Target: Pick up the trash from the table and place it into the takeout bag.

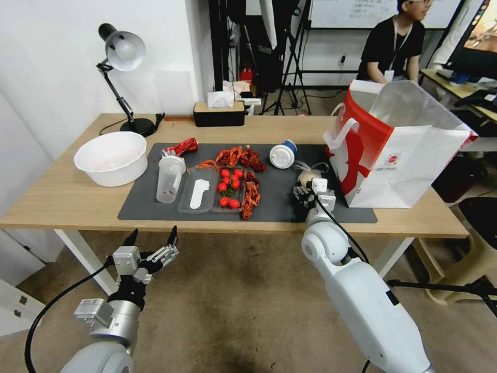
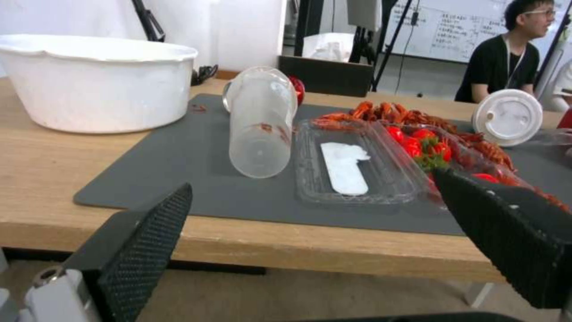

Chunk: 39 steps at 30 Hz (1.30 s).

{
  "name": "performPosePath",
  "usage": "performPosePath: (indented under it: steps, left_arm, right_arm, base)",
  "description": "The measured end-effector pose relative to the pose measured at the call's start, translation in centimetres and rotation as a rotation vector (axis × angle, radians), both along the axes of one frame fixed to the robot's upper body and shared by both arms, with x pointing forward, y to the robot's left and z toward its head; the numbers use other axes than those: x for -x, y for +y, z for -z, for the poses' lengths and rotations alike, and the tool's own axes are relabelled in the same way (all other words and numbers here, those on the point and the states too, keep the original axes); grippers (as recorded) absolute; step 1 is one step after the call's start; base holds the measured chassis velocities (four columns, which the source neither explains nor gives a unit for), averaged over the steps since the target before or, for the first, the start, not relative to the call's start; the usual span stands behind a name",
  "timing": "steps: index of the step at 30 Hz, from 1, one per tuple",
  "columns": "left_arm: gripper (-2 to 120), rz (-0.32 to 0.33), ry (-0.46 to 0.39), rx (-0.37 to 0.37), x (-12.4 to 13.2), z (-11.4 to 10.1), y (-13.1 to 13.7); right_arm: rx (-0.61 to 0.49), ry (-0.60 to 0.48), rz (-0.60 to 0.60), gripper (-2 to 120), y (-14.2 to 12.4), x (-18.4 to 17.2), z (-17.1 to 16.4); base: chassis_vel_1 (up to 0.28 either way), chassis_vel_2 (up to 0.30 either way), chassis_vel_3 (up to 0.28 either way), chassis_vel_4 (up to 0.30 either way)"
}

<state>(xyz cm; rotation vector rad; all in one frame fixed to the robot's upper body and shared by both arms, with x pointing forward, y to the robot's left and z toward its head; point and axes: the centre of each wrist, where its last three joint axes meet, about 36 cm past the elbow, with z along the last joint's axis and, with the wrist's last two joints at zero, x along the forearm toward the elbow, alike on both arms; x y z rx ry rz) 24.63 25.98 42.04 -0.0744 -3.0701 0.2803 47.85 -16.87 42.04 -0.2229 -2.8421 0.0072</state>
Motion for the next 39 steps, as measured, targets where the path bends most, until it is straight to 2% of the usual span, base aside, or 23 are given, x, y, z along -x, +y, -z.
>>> performPosePath:
  steps: [3, 4, 8, 9, 12, 13, 16, 17, 20, 21, 23, 24, 27, 28, 32, 39]
  left_arm:
    - [100, 0.000, 0.001, 0.002, 0.0, 0.1, -0.1]
    - [100, 0.000, 0.001, 0.002, 0.0, 0.1, -0.1]
    - [100, -0.002, 0.001, 0.001, 0.1, 0.1, -0.1]
    - [100, -0.002, 0.001, 0.001, 0.1, 0.1, -0.1]
    - [100, 0.001, -0.009, -0.007, 0.1, -0.1, 0.0]
    - [100, 0.001, -0.009, -0.007, 0.1, -0.1, 0.0]
    - [100, 0.002, -0.014, -0.009, 0.2, -0.2, 0.1]
    - [100, 0.002, -0.014, -0.009, 0.2, -0.2, 0.1]
    - [100, 0.005, -0.013, -0.011, 0.3, -0.2, 0.0]
    - [100, 0.005, -0.013, -0.011, 0.3, -0.2, 0.0]
    - [100, 0.005, -0.012, -0.014, 0.4, -0.2, 0.0]
    - [100, 0.005, -0.012, -0.014, 0.4, -0.2, 0.0]
    - [100, 0.005, -0.012, -0.017, 0.5, -0.3, 0.0]
    - [100, 0.005, -0.012, -0.017, 0.5, -0.3, 0.0]
    - [100, 0.003, -0.012, -0.018, 0.5, -0.3, 0.0]
    - [100, 0.000, -0.015, -0.016, 0.6, -0.4, 0.0]
  right_arm:
    - [-0.024, -0.020, -0.029, 39, -0.6, 0.0, 0.0]
    - [-0.024, -0.020, -0.029, 39, -0.6, 0.0, 0.0]
    - [-0.025, -0.073, -0.078, 20, -1.0, 0.3, 0.1]
    - [-0.025, -0.073, -0.078, 20, -1.0, 0.3, 0.1]
    - [-0.006, -0.161, -0.148, 12, -1.6, 0.8, -0.7]
    - [-0.006, -0.161, -0.148, 12, -1.6, 0.8, -0.7]
    - [0.030, -0.288, -0.258, 7, -3.1, 1.3, -3.0]
    - [0.030, -0.288, -0.258, 7, -3.1, 1.3, -3.0]
    - [0.052, -0.409, -0.347, 7, -4.7, 1.9, -6.3]
    - [0.052, -0.409, -0.347, 7, -4.7, 1.9, -6.3]
    - [0.057, -0.495, -0.367, 7, -5.8, 2.0, -8.9]
    - [0.057, -0.495, -0.367, 7, -5.8, 2.0, -8.9]
    - [0.023, -0.581, -0.332, 7, -7.2, 2.0, -12.9]
    - [0.023, -0.581, -0.332, 7, -7.2, 2.0, -12.9]
    - [-0.002, -0.604, -0.250, 7, -9.8, 1.2, -17.1]
    - [0.033, -0.558, -0.124, 7, -13.5, -0.7, -18.5]
  base:
    - [0.000, 0.000, 0.000, 0.000]
    - [0.000, 0.000, 0.000, 0.000]
    - [0.000, 0.000, 0.000, 0.000]
    - [0.000, 0.000, 0.000, 0.000]
    - [0.000, 0.000, 0.000, 0.000]
    - [0.000, 0.000, 0.000, 0.000]
    - [0.000, 0.000, 0.000, 0.000]
    - [0.000, 0.000, 0.000, 0.000]
    - [0.000, 0.000, 0.000, 0.000]
    - [0.000, 0.000, 0.000, 0.000]
    - [0.000, 0.000, 0.000, 0.000]
    - [0.000, 0.000, 0.000, 0.000]
    - [0.000, 0.000, 0.000, 0.000]
    - [0.000, 0.000, 0.000, 0.000]
    - [0.000, 0.000, 0.000, 0.000]
    - [0.000, 0.000, 0.000, 0.000]
